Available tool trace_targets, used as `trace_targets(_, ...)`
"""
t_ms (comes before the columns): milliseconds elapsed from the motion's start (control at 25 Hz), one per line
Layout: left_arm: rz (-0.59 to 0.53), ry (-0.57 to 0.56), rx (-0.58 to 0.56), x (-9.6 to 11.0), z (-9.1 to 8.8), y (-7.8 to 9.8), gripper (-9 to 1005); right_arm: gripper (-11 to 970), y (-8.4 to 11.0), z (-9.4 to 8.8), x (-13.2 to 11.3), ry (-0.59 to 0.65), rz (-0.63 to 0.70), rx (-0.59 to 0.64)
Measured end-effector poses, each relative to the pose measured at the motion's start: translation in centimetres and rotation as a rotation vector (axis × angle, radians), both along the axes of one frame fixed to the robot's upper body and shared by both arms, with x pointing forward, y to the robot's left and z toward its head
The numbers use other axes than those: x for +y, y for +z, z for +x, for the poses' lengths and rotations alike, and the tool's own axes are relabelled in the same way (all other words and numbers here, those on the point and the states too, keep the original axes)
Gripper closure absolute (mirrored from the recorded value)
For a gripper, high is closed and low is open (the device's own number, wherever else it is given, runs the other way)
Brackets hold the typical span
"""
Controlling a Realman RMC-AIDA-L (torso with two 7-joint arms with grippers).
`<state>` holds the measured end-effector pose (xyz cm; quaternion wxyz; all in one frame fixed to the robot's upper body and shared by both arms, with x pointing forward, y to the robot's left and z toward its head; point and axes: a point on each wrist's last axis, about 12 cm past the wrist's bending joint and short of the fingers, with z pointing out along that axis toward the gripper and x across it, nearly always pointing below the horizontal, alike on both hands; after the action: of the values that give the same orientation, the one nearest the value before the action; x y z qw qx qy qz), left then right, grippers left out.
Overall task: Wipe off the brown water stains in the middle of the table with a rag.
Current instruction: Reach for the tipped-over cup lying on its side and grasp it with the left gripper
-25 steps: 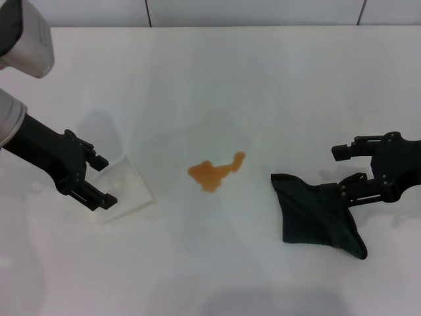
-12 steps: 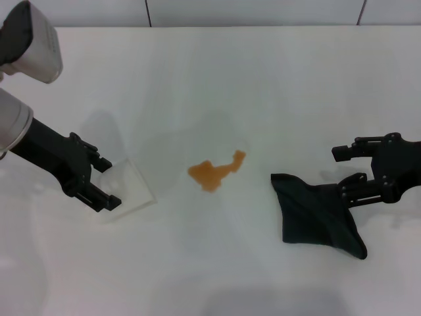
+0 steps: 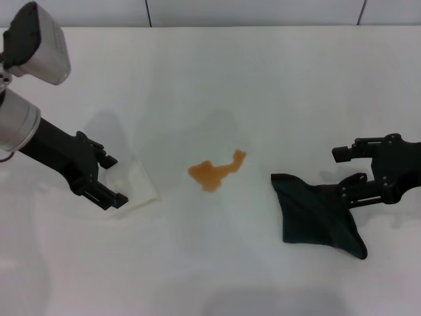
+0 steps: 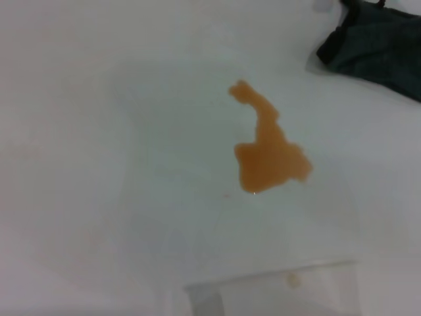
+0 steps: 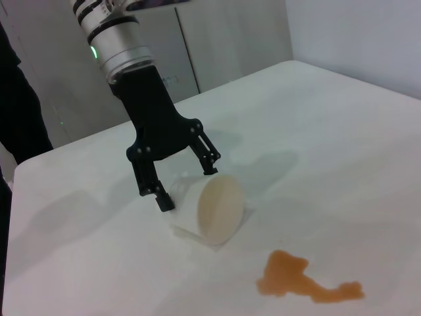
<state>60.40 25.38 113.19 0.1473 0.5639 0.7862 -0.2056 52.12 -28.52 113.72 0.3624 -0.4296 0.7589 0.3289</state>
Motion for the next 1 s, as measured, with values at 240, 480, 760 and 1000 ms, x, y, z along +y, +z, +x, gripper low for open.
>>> trace_targets(240, 0.005, -0.005, -0.002, -0.24, -0.03, -0.20, 147, 126, -0.08, -0.02, -0.01, -0.001, 0.001, 0.004)
trace_targets(480, 0.007, -0.005, 0.000, -0.33, -0.06, -0.26, 158, 126, -0.08, -0.02, -0.01, -0.001, 0.001, 0.004)
trace_targets(760, 0.009, 0.000, -0.006, -0.32, 0.04, -0.28, 171, 127, -0.11, -0.03, -0.02, -0.001, 0.002, 0.005)
trace_targets(1000, 0.010, -0.001, -0.007, -0.32, 0.04, -0.28, 248, 127, -0.11, -0.03, -0.03, -0.001, 0.001, 0.005)
